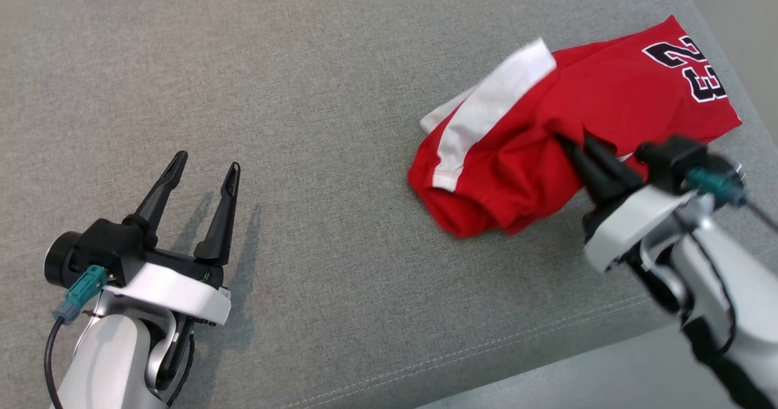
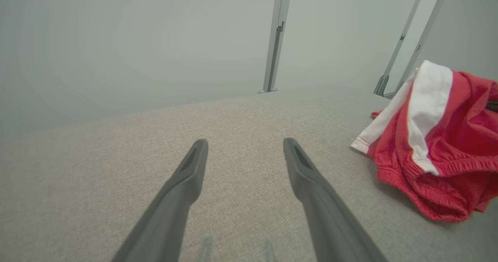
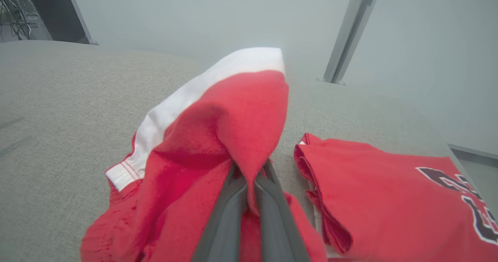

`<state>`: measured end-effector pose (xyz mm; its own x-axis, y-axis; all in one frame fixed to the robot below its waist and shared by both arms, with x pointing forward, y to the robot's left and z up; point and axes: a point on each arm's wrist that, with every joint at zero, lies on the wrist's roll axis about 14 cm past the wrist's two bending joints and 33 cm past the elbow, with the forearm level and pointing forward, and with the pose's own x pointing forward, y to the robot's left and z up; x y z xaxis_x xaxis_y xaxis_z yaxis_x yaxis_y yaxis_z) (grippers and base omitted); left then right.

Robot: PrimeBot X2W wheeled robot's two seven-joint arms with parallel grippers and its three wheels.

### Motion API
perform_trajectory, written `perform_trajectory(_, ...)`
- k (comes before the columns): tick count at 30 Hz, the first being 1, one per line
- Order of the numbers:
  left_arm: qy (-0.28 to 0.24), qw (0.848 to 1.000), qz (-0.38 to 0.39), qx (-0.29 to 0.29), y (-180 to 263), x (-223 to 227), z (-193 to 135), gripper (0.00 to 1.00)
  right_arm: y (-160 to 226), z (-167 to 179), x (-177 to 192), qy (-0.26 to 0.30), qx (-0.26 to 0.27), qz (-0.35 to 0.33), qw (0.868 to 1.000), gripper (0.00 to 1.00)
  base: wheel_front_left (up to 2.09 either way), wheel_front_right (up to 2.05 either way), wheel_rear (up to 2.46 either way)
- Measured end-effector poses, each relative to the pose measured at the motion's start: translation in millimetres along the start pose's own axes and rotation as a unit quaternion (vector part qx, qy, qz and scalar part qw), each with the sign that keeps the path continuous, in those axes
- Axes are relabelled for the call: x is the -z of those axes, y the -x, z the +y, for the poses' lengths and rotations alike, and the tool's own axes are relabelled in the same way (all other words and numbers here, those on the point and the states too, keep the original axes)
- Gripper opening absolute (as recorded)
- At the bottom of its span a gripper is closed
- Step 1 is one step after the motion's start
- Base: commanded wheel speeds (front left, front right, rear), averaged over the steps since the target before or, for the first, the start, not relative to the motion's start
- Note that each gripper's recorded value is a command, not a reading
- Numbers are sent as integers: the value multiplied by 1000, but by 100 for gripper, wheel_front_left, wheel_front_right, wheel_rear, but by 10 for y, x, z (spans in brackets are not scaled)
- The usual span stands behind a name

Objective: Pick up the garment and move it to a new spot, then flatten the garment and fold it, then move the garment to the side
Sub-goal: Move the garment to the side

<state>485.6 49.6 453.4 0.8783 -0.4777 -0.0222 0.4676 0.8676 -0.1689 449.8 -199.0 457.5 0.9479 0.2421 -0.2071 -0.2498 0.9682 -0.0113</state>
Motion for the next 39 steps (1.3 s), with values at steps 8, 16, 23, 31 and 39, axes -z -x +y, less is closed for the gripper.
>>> perform_trajectory(8, 4, 1000, -2, 1, -82, 42, 25, 100, -200, -285, -618, 86, -33, 26, 995, 0, 0, 0, 0)
perform_trajectory(16, 12, 1000, -6, 13, -234, 107, -7, 100, -199, -990, -723, 85, 30, 83, 992, 0, 0, 0, 0)
perform_trajectory(23, 12, 1000, 0, 24, -356, 216, 12, 100, -114, -1513, -249, 76, 95, 150, 981, 0, 0, 0, 0)
perform_trajectory(31, 11, 1000, 9, 27, -440, 344, 106, 100, -24, -2128, 292, 82, 193, 209, 955, 0, 0, 0, 0)
perform_trajectory(39, 9, 1000, 18, 13, -394, 432, 237, 100, 1, -2226, 698, 54, 239, 227, 943, 100, 0, 0, 0)
